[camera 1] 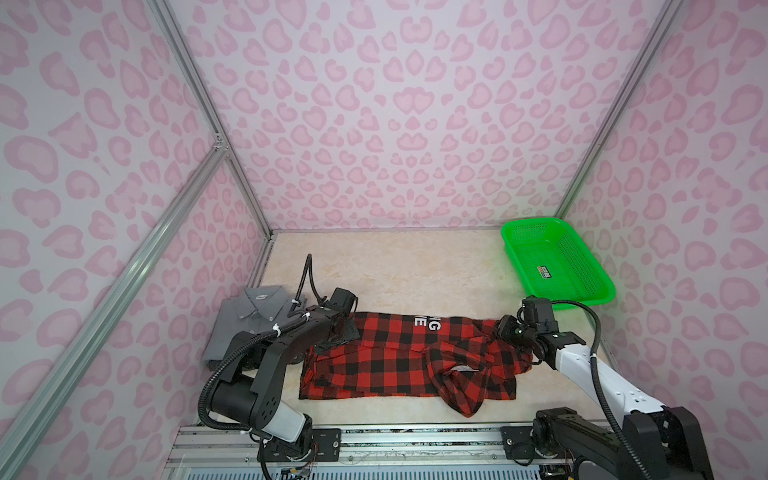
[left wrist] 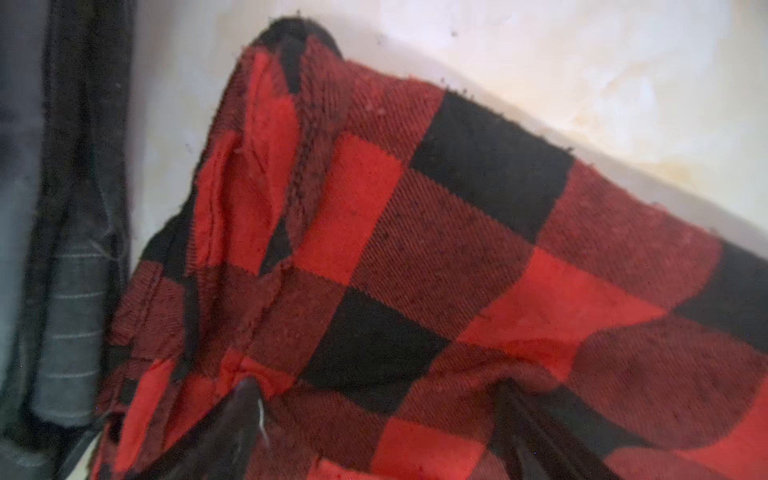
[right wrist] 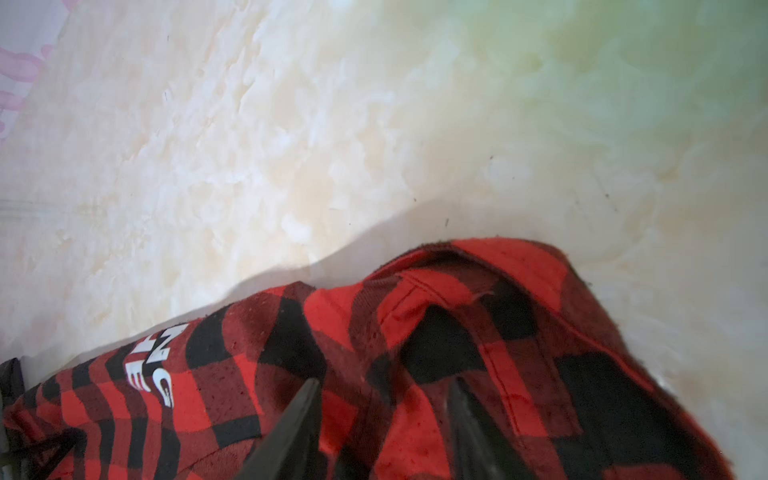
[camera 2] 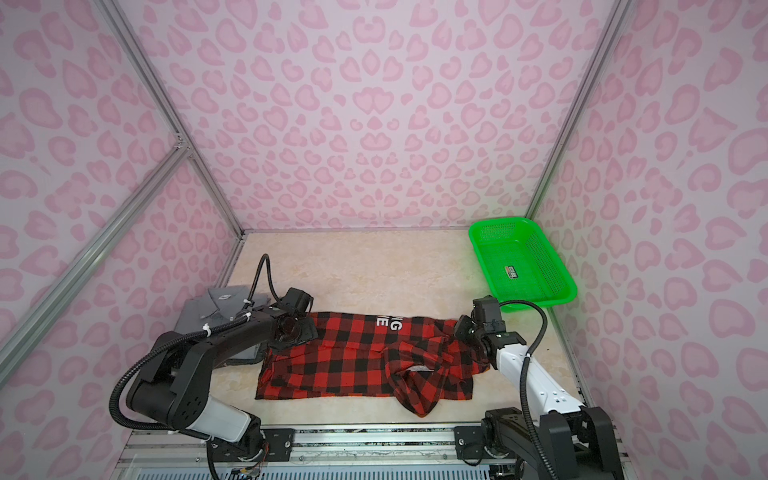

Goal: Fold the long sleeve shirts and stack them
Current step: 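Tug the shirt's side with the right gripper while the left holds the edge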

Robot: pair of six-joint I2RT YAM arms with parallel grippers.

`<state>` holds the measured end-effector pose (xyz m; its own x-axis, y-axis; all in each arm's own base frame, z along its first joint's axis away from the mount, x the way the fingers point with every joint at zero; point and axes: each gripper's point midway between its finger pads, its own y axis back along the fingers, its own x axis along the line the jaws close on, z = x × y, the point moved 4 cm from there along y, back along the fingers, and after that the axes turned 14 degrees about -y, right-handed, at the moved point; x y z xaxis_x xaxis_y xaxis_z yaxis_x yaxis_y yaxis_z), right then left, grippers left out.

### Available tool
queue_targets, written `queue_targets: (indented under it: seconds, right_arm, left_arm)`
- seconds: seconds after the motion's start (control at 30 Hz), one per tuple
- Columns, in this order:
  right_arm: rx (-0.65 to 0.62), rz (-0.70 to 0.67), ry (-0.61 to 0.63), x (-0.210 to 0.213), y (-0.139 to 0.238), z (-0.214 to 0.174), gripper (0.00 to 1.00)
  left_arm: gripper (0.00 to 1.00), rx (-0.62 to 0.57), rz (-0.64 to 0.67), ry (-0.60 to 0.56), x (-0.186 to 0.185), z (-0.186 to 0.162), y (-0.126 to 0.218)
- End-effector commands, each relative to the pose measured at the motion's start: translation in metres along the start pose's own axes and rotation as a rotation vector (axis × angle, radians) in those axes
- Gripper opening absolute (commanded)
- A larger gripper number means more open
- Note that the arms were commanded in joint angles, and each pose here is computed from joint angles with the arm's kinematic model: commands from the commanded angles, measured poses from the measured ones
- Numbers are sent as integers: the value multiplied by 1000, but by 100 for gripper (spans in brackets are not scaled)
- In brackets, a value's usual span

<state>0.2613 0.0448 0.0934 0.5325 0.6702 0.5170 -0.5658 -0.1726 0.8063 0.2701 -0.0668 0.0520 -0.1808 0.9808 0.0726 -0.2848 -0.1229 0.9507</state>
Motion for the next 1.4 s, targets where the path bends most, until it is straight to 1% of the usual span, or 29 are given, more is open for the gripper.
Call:
queue_targets:
  seconds: [0.0,0.1,0.33,0.43,0.57,0.7,0.8,0.9,1.0,1.13,1.23,1.37]
  right_arm:
    - [0,14,-8,5,-11,5,50]
    - [39,-10,-9,8,-25,6,44]
    - [53,-20,-51,16,-62,16,40]
    - [54,-35,-63,23,-78,24,40]
    - [19,-45,-76,37,-97,44,40]
    - [18,0,-83,61,-106,60,43]
    - [-6,37,-72,78,-88,67,47]
    - [-38,46,-68,81,-61,68,52]
    - [-31,84,-44,80,-36,55,55]
    - [7,89,37,71,-8,20,60]
    - [62,100,88,54,9,-21,61]
    - [68,95,196,31,36,-66,62]
  left_arm:
    - [89,79,15,-3,5,-15,-6]
    - [89,82,15,1,6,-15,-7]
    - [89,75,7,10,6,-12,-8]
    - [89,73,9,10,7,-11,-8]
    - [89,67,10,9,7,-9,-8]
    - [89,64,13,8,7,-8,-9]
    - [89,62,14,8,8,-6,-9]
    - [89,57,19,2,7,-2,-10]
    - [89,65,13,1,6,1,-11]
    - [89,66,-20,17,6,3,-7]
    - [90,48,-48,34,6,6,5]
    - [91,26,-115,44,0,13,24]
